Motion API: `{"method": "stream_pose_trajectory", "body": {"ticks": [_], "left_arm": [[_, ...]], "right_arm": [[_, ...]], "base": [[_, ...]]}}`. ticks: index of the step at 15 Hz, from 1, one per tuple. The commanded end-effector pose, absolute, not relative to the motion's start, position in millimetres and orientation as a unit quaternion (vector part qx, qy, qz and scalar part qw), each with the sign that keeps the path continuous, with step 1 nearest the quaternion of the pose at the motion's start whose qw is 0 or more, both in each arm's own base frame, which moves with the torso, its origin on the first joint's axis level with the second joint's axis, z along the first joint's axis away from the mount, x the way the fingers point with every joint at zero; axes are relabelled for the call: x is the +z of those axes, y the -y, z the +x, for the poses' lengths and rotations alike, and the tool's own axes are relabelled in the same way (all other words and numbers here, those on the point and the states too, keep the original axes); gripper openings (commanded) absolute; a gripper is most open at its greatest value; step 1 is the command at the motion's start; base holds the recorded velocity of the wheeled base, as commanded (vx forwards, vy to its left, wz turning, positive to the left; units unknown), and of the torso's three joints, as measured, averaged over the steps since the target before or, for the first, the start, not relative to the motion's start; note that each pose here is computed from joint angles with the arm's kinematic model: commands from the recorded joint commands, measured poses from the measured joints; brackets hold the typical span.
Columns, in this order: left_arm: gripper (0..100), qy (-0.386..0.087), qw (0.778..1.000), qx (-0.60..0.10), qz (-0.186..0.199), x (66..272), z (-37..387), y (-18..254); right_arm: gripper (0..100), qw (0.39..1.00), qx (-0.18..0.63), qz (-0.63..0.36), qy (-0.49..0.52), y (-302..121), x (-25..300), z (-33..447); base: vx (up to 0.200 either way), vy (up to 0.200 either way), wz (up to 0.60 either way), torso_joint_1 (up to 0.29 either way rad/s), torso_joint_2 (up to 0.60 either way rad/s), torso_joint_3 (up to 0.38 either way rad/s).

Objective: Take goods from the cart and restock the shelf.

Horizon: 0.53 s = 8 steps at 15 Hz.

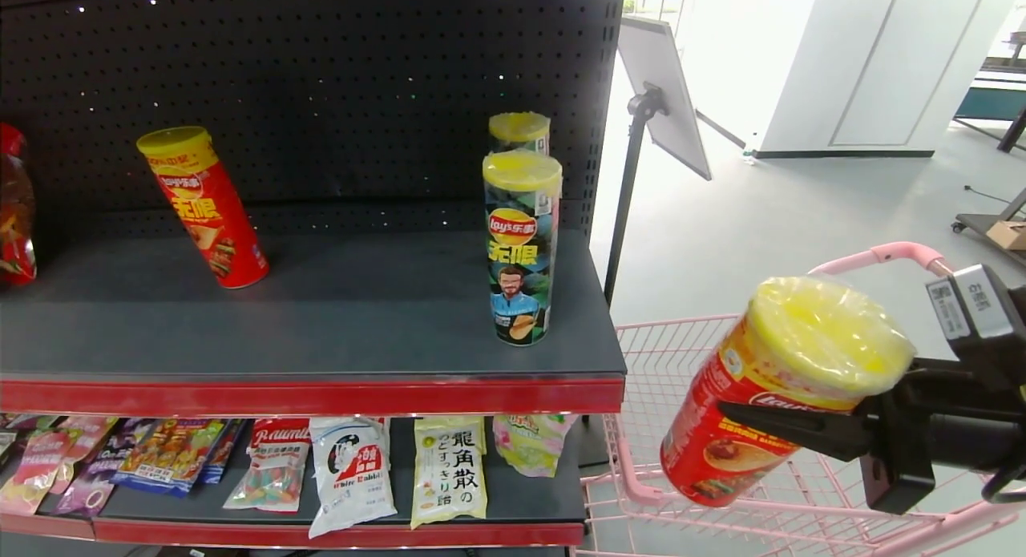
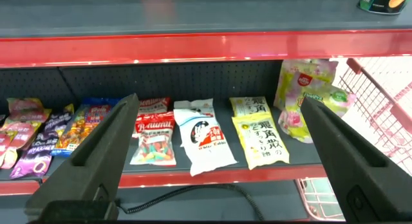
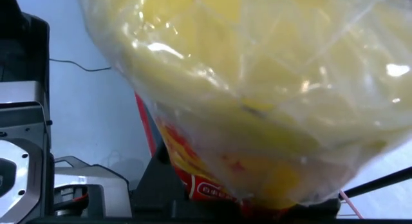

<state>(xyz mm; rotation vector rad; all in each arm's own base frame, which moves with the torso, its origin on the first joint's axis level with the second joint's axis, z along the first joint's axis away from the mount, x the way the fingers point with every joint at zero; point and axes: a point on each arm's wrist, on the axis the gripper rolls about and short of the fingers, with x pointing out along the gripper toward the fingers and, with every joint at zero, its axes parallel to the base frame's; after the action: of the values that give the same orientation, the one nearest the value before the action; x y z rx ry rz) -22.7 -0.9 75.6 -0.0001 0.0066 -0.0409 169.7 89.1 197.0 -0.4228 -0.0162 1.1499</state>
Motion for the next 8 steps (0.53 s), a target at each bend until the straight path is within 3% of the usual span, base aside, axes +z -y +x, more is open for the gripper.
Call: {"method": "stream_pose_trajectory", "body": {"ticks": [1, 8], "left_arm": [[100, -0.004, 1.0, -0.021, 0.0, 75.5, -22.6, 0.9], [100, -0.004, 1.0, -0.021, 0.0, 75.5, -22.6, 0.9]], "right_arm": [[0, 0.82, 0.537, -0.198, 0.016, -86.5, 200.4, 166.1], [0, 0.819, 0.54, -0.192, 0.013, -83.1, 197.0, 155.1]], "base": [[0.0, 0.0, 0.0, 0.0, 0.0, 0.0], [0.0, 0.0, 0.0, 0.0, 0.0, 0.0]]}}
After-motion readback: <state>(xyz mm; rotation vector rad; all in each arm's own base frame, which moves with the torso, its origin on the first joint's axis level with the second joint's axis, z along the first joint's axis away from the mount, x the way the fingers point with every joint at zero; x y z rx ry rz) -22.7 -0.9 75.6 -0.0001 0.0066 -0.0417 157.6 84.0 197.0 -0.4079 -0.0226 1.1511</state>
